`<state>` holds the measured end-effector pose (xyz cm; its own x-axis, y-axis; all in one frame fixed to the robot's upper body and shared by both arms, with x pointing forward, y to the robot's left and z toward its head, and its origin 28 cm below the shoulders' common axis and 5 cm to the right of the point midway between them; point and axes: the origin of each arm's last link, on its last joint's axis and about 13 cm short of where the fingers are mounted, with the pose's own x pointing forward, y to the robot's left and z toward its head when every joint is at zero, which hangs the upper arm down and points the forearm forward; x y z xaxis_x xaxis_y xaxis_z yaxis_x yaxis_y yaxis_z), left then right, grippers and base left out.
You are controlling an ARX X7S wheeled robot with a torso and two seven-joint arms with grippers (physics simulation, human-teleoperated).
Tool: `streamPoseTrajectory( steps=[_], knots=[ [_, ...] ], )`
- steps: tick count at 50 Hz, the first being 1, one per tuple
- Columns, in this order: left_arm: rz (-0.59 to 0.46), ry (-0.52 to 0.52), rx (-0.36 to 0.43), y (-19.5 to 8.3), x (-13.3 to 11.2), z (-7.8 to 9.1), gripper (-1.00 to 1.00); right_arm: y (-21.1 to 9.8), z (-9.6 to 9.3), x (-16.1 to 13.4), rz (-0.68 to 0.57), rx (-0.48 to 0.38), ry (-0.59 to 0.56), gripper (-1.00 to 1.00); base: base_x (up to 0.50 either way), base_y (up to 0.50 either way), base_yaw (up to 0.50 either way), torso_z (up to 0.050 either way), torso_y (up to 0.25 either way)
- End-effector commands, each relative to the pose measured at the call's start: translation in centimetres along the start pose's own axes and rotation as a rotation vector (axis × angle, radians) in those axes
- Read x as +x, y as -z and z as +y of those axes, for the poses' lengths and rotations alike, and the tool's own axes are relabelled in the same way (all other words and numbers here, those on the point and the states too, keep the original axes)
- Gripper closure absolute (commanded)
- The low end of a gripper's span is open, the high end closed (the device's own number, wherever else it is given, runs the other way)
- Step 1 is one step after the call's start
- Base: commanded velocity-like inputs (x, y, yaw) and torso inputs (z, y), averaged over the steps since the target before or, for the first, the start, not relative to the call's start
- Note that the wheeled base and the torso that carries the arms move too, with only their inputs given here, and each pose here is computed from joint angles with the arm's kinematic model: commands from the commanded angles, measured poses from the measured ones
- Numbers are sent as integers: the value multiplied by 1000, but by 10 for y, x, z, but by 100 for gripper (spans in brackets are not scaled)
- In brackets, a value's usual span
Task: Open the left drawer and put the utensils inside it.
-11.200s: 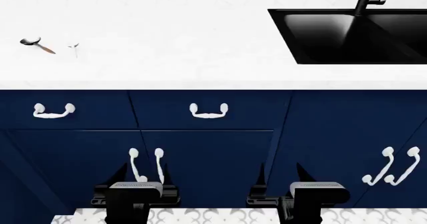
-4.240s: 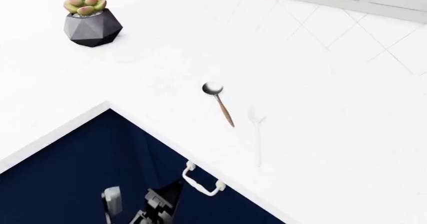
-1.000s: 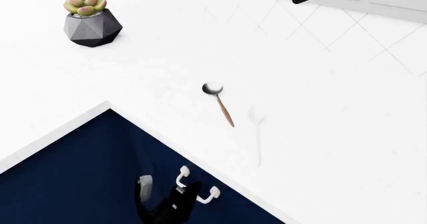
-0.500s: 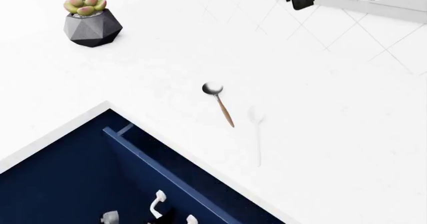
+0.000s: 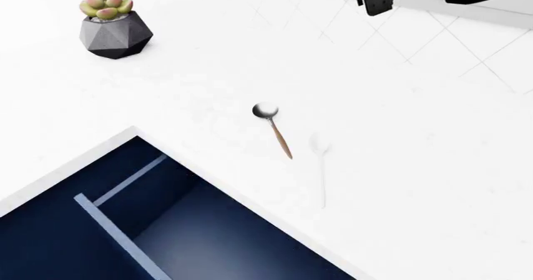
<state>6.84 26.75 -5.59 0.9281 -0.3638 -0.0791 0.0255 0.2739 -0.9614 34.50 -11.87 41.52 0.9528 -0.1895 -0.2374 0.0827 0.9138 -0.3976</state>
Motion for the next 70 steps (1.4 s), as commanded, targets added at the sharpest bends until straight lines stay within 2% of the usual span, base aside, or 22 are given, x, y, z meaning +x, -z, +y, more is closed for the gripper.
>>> streamPoseTrajectory(
  steps=[1, 5, 10, 20, 31, 36, 37, 41, 47, 52, 53, 56, 61, 65, 67, 70],
  knots=[
    [148, -244, 10, 43, -80, 29, 100, -2, -1, -2, -4, -2, 4, -100, 0, 0, 0, 0, 0],
    [144, -275, 1, 49, -94, 39, 100, -1, -1, -2, -3, -3, 4, -100, 0, 0, 0, 0, 0],
    [119, -278, -7, 52, -110, 42, 100, -1, 1, -1, -4, -7, 1, -100, 0, 0, 0, 0, 0],
    [64, -302, -29, 52, -127, 49, 100, -2, 2, -2, -5, -9, 0, -100, 0, 0, 0, 0, 0],
    [30, -301, -27, 51, -137, 46, 100, -1, 4, -1, -2, -13, 0, -100, 0, -2, 0, 0, 0],
    [-14, -258, -7, 49, -139, 40, 100, 0, 4, 1, -1, -13, -1, -100, 0, -3, -1, 0, 0],
    [-23, -235, -4, 48, -140, 38, -100, 0, 4, 1, 0, -13, -1, -100, 2, -3, 0, 0, 0],
    [-99, -159, 37, 44, -147, 25, -100, 0, 4, 1, 1, -11, -2, -100, 0, 0, 0, 0, 0],
    [-300, -82, 98, 36, -159, 12, -100, 2, 5, 3, 5, -11, -1, -100, 0, 0, 0, 0, 0],
    [-558, -39, 47, 28, -175, 3, -100, 3, 5, 4, 6, -10, -3, -100, 0, 0, 0, 0, 0],
    [-578, -43, 39, 27, -176, 3, -100, 3, 5, 4, 7, -10, -3, -100, 0, 0, 0, 0, 0],
    [-658, -66, 5, 23, -177, 9, -100, 4, 6, 5, 8, -14, 0, -100, 0, 0, 0, 0, 0],
    [-690, -92, 11, 20, -172, 19, -100, 4, 6, 4, 8, -9, -9, -100, 0, 0, 0, 0, 0],
    [-706, -104, -26, 20, -168, 29, -100, 3, 6, 4, 6, 4, -17, -100, 0, 0, 0, 0, 0],
    [-714, -135, -52, 19, -163, 42, -100, 4, 6, 4, 4, 4, -34, -100, 0, 0, 0, 0, 0],
    [-718, -164, -67, 19, -159, 53, -100, 4, 5, 3, 5, 9, -36, -100, 0, 0, 0, 0, 0]
  ],
)
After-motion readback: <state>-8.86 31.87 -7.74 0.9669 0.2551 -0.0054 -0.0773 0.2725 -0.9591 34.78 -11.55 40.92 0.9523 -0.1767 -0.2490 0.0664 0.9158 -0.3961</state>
